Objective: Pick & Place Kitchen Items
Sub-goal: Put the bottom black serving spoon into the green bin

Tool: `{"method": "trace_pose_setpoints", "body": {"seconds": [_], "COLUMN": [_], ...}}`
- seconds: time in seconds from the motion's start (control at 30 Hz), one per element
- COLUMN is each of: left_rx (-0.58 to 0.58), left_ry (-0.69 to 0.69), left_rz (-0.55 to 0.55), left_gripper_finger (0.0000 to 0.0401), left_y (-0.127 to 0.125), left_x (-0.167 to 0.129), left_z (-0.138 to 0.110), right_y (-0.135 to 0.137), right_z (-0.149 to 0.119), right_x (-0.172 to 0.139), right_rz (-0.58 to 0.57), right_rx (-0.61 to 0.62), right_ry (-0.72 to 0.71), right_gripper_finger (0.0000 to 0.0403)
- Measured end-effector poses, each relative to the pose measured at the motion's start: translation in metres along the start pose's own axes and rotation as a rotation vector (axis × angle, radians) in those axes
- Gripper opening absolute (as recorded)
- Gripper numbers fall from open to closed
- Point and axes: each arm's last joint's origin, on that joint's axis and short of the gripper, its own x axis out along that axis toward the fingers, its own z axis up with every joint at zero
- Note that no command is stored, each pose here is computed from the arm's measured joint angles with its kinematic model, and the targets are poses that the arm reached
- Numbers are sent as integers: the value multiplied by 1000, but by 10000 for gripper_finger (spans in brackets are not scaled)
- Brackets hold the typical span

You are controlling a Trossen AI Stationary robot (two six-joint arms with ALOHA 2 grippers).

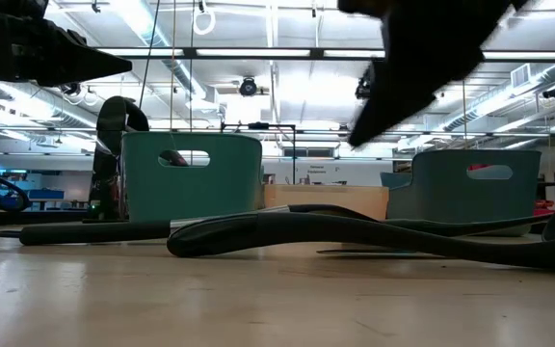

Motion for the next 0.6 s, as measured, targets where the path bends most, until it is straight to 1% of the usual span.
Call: {"method": "trace_pose_setpoints", "body": {"seconds": [0.13, 0.3, 0.43, 0.6], "left_rx": [-32, -42, -39, -40], "left_ry": [0, 0, 1, 1], "left_rz": [0, 0, 0, 0], "left_gripper_finger": [18, 14, 14, 14], "left_y": [0, 0, 0, 0], "left_x": [0, 0, 0, 0], "left_z": [0, 0, 0, 0], "right_y": [14, 28, 33, 32], "right_z": [-12, -15, -18, -26], "right_x": [9, 19, 29, 40], "right_rz": [-50, -46, -56, -121], "right_rx": [14, 35, 54, 67], "right_ry": [20, 28, 41, 49], "right_gripper_finger": [163, 164, 164, 164]}}
